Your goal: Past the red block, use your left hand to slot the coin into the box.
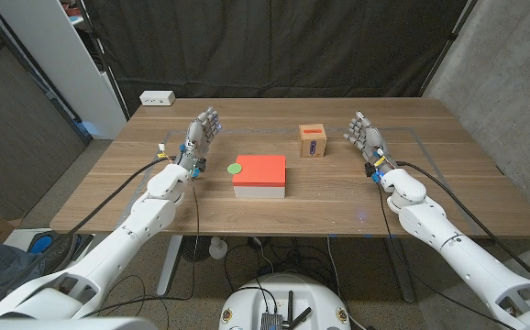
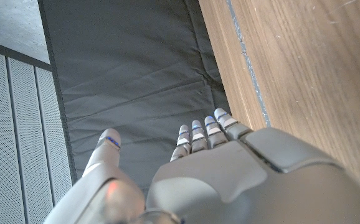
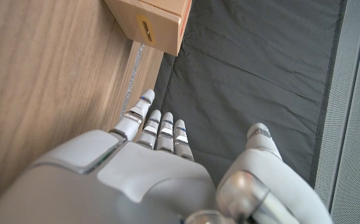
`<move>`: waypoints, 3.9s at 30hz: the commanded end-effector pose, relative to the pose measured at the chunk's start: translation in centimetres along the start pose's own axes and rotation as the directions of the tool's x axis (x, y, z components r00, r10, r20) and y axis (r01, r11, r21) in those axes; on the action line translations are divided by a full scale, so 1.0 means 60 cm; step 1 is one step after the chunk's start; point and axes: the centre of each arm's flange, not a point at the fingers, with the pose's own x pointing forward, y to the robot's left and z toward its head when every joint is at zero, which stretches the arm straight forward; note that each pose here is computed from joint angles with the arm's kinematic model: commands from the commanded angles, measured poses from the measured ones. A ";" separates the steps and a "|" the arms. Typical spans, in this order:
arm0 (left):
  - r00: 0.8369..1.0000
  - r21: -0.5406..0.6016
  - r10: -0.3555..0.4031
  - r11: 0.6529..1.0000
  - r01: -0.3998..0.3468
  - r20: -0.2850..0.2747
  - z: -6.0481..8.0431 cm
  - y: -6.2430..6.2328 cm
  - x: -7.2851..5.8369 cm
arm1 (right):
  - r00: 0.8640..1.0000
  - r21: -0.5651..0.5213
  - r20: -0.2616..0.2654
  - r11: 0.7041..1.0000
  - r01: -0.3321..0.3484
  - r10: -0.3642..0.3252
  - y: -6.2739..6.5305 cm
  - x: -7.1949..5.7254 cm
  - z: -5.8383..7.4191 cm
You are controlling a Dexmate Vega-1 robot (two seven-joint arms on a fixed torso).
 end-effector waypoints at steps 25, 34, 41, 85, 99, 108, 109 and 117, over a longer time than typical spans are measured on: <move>0.985 0.076 0.094 0.994 -0.084 -0.145 0.007 0.028 -0.024 | 0.999 -0.007 0.012 1.000 0.030 -0.030 0.017 -0.020 -0.001; 0.979 0.044 0.108 0.994 -0.102 -0.171 0.005 0.032 -0.030 | 0.999 -0.004 0.009 0.999 0.033 -0.033 0.019 -0.022 -0.002; 0.975 0.035 0.093 0.995 -0.088 -0.199 0.002 0.030 -0.037 | 0.999 -0.011 0.011 0.999 0.033 -0.033 0.020 -0.025 0.001; 0.865 -0.132 0.105 0.972 -0.193 -0.490 0.028 0.038 -0.100 | 0.999 -0.022 -0.005 0.999 0.045 -0.045 0.031 -0.034 -0.009; 0.838 -0.186 0.050 0.966 -0.179 -0.543 0.042 0.051 -0.126 | 0.998 -0.033 -0.011 0.997 0.065 -0.066 0.037 -0.049 -0.004; 0.815 -0.191 0.041 0.964 -0.185 -0.578 0.048 0.058 -0.140 | 0.998 -0.048 -0.014 0.997 0.057 -0.058 0.037 -0.050 -0.001; 0.812 -0.192 0.041 0.964 -0.186 -0.582 0.049 0.058 -0.142 | 0.998 -0.048 -0.014 0.997 0.055 -0.056 0.036 -0.050 -0.001; 0.780 -0.173 0.035 0.968 -0.182 -0.625 0.057 0.057 -0.162 | 0.999 -0.043 -0.024 0.998 0.044 -0.045 0.023 -0.052 -0.005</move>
